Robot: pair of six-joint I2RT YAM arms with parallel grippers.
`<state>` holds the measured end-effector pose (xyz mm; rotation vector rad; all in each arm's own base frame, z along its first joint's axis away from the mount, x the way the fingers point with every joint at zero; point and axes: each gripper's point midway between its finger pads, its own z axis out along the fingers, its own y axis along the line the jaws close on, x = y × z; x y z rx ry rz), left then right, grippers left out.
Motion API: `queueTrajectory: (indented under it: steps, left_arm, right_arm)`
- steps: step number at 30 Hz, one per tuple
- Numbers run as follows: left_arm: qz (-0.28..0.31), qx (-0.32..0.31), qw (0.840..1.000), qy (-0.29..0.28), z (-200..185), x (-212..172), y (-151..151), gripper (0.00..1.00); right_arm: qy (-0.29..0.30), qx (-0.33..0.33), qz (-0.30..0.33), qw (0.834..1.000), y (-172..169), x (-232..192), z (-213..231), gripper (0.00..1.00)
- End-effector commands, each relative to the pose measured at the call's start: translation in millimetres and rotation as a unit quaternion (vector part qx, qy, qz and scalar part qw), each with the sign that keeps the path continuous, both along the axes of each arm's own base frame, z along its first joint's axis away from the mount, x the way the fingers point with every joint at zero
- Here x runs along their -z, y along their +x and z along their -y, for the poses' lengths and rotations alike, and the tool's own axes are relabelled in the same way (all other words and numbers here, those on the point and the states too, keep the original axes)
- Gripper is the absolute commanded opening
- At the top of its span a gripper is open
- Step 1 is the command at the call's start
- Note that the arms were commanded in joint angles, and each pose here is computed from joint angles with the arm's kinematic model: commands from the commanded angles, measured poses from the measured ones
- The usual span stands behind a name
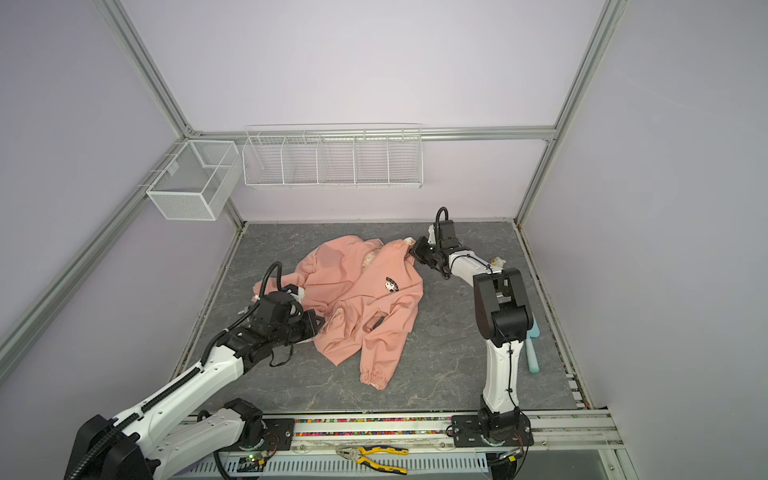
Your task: Zip up the jacket
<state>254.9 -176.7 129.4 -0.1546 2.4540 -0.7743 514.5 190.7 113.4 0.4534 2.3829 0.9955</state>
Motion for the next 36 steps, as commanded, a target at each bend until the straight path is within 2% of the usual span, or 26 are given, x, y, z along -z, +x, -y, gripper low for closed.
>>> queueTrajectory:
  steps: [1, 2, 10, 18, 26, 36]
  left_arm:
    - [0.035, 0.007, 0.999, 0.014, 2.1, -20.0, 15.7, 0.0]
    - [0.037, 0.009, 0.999, 0.017, 2.7, -21.4, 18.2, 0.0]
    - [0.04, 0.025, 0.998, 0.041, 7.7, -21.4, 33.3, 0.0]
    - [0.041, 0.017, 0.998, 0.046, -4.3, -23.0, 43.5, 0.0]
    - [0.028, 0.005, 0.998, 0.049, -22.0, -11.5, 36.4, 0.0]
    - [-0.019, -0.029, 0.997, 0.073, -43.7, 18.4, 22.9, 0.0]
  right_arm:
    - [-0.05, 0.012, -0.023, 0.998, -20.0, 4.0, 23.2, 0.07]
    - [-0.058, 0.03, -0.027, 0.997, -19.9, 3.2, 43.2, 0.07]
    - [-0.118, 0.093, -0.057, 0.987, -55.7, -4.0, 109.7, 0.07]
    - [-0.195, 0.136, -0.085, 0.967, -88.7, -9.6, 158.8, 0.07]
    - [-0.246, 0.126, -0.145, 0.95, -89.6, 25.6, 177.8, 0.07]
    - [-0.258, 0.101, -0.202, 0.94, -90.8, 76.8, 174.8, 0.07]
